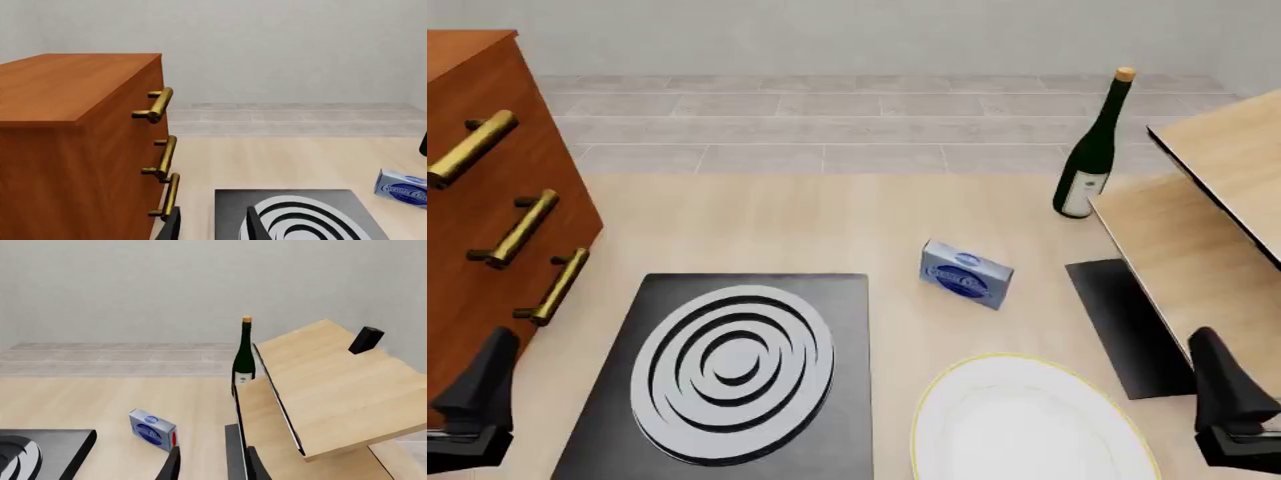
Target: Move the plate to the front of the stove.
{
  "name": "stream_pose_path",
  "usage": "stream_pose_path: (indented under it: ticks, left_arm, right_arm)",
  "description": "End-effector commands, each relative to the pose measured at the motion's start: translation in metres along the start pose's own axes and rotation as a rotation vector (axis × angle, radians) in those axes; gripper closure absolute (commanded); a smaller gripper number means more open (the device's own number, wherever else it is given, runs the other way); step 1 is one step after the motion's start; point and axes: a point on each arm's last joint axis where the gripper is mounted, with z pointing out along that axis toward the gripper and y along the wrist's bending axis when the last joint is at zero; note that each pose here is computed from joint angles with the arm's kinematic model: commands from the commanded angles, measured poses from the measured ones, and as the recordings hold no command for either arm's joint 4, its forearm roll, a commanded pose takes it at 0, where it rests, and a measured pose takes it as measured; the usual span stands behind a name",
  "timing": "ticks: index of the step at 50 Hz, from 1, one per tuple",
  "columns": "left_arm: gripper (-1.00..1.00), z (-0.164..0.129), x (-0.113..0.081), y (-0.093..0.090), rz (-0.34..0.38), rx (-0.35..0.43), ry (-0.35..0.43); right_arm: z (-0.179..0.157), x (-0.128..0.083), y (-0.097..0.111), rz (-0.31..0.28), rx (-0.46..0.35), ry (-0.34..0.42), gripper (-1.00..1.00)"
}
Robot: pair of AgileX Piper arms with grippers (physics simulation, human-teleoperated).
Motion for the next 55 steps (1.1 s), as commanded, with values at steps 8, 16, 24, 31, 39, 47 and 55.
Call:
stream_pose_path:
  ticks: [8,16,24,31,39,47,55]
  left_arm:
    - [-1.00,0.002,-0.001,0.000,0.020,-0.002,0.009]
    - [-1.00,-0.001,-0.011,-0.002,0.086,0.038,-0.011]
    - [-1.00,-0.005,-0.041,-0.013,0.234,0.261,-0.046]
    - [-1.00,-0.005,-0.057,-0.018,0.290,0.362,-0.059]
    - [-1.00,0.003,-0.071,-0.030,0.405,0.519,-0.084]
    - [-1.00,0.014,-0.085,-0.046,0.511,0.636,-0.105]
    - [-1.00,0.022,-0.094,-0.058,0.598,0.706,-0.125]
  right_arm:
    - [0.002,0.000,0.000,-0.006,-0.005,0.009,-1.00]
    - [0.000,0.001,0.000,-0.005,-0.006,0.012,-1.00]
    - [0.000,0.001,0.000,0.011,0.001,0.010,-1.00]
    - [0.000,0.001,0.000,0.019,0.002,0.009,-1.00]
    - [0.000,0.001,0.000,0.020,0.006,0.008,-1.00]
    - [0.000,0.000,-0.001,0.027,0.010,0.005,-1.00]
    - [0.000,0.000,-0.001,0.031,0.011,0.005,-1.00]
